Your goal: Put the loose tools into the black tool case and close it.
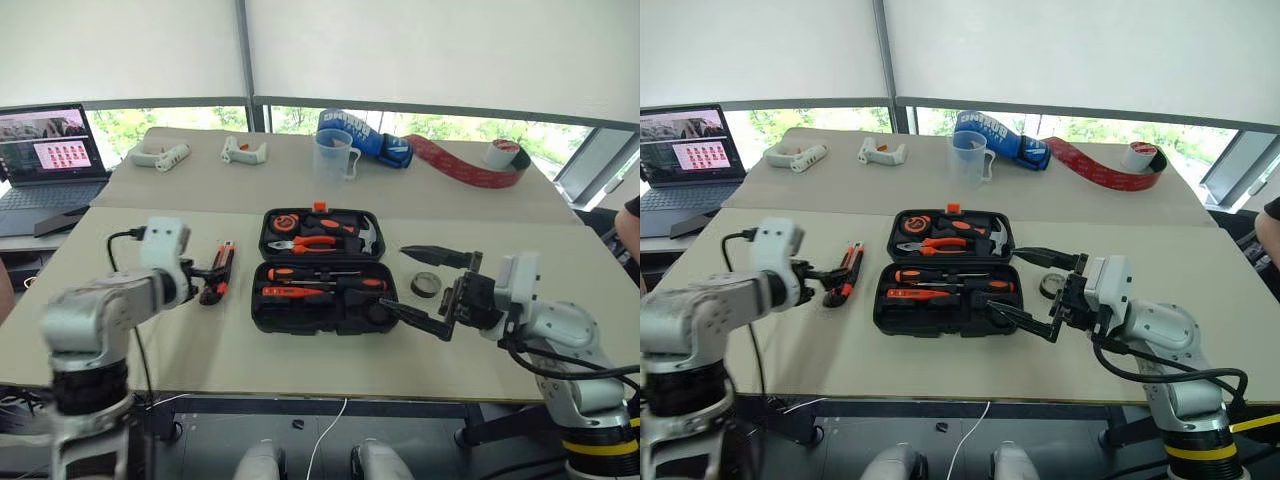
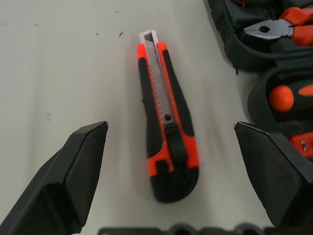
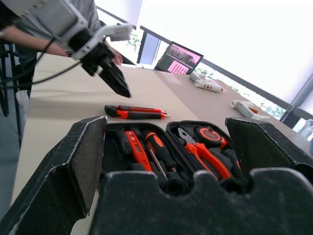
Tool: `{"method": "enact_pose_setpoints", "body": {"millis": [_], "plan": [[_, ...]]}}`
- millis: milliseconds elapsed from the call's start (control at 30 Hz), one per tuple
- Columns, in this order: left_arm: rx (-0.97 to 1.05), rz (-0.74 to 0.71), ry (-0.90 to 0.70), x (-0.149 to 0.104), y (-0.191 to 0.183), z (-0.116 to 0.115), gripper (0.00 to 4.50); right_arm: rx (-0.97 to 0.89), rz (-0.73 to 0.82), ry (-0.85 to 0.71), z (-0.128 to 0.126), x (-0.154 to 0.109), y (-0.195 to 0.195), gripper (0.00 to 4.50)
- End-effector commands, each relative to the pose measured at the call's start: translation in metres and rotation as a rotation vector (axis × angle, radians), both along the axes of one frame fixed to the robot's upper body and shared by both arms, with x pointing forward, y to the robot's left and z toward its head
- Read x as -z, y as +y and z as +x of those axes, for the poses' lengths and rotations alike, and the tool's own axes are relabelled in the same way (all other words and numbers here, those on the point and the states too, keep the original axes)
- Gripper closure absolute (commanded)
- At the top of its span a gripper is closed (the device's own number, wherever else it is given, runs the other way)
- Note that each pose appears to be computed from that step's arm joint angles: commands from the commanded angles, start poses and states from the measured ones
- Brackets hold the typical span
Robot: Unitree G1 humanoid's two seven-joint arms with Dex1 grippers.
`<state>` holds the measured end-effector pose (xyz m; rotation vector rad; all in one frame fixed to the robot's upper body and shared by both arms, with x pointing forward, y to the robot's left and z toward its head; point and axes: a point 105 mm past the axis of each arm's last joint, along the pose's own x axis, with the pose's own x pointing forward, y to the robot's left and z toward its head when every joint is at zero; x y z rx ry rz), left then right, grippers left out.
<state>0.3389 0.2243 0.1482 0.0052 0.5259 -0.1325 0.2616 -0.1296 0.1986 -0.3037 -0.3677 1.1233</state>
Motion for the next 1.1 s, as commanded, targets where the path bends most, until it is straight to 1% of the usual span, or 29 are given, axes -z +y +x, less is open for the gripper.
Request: {"method": "enact_pose_setpoints", "body": {"millis": [33,133,267,367,433,467,500,633,667,700,733,767,800,867,933,967,1033,1067,1100], "plan": [[-0.096,0.061,-0.009,0.009,0.005,0.014,0.04,0.011,-0.001,-0.034,-0.002,-0.007,-0.005,0.0],[-0.111,0.055,-0.007,0.016,0.003,0.019,0.04,0.021,-0.004,-0.037,-0.001,-0.007,-0.007,0.0],[-0.112,0.084,0.022,0.03,-0.002,0.029,0.04,0.02,-0.014,-0.036,-0.001,-0.005,-0.006,0.0],[-0.097,0.035,0.061,0.04,-0.012,0.033,0.04,0.005,-0.026,-0.044,-0.005,-0.006,0.0,0.0],[-0.096,0.039,0.085,0.048,-0.012,0.033,0.04,0.004,-0.023,-0.047,-0.006,-0.007,0.001,0.0],[-0.1,0.045,0.089,0.05,-0.01,0.032,0.57,0.007,-0.021,-0.047,-0.006,-0.007,0.001,0.0],[-0.099,0.054,0.094,0.052,-0.009,0.031,0.74,0.01,-0.019,-0.045,-0.007,-0.007,0.0,0.0],[-0.101,0.054,0.081,0.052,-0.008,0.032,2.22,0.024,-0.014,-0.035,-0.008,-0.005,-0.002,0.0],[-0.103,0.052,0.068,0.05,-0.007,0.032,2.49,0.026,-0.014,-0.033,-0.008,-0.004,-0.003,0.0],[-0.089,0.055,0.053,0.047,-0.004,0.032,2.75,0.027,-0.014,-0.031,-0.008,-0.003,-0.002,0.0],[-0.068,0.062,0.03,0.043,-0.002,0.033,2.76,0.028,-0.015,-0.031,-0.009,-0.003,-0.002,0.0],[-0.029,0.072,-0.043,0.032,0.004,0.035,2.76,0.033,-0.015,-0.031,-0.009,-0.003,-0.003,0.0],[0.019,0.077,-0.09,0.022,0.009,0.036,2.76,0.039,-0.015,-0.032,-0.009,-0.003,-0.004,0.0],[0.226,0.068,-0.183,-0.003,0.011,0.029,2.76,0.063,-0.022,-0.029,-0.008,-0.003,-0.01,0.0],[0.525,0.086,-0.275,-0.03,-0.002,0.014,2.76,0.091,-0.039,-0.029,-0.006,-0.002,-0.019,0.0],[0.669,0.103,-0.289,-0.038,-0.01,0.005,2.76,0.107,-0.054,-0.031,-0.005,-0.002,-0.025,0.0],[0.914,0.136,-0.251,-0.041,-0.028,-0.012,2.76,0.147,-0.086,-0.038,-0.001,-0.002,-0.04,0.0],[1.064,0.172,-0.206,-0.038,-0.041,-0.023,2.76,0.164,-0.113,-0.035,0.0,-0.001,-0.051,0.0],[1.161,0.196,-0.172,-0.035,-0.049,-0.03,2.76,0.173,-0.131,-0.033,0.001,-0.001,-0.057,0.0]]}}
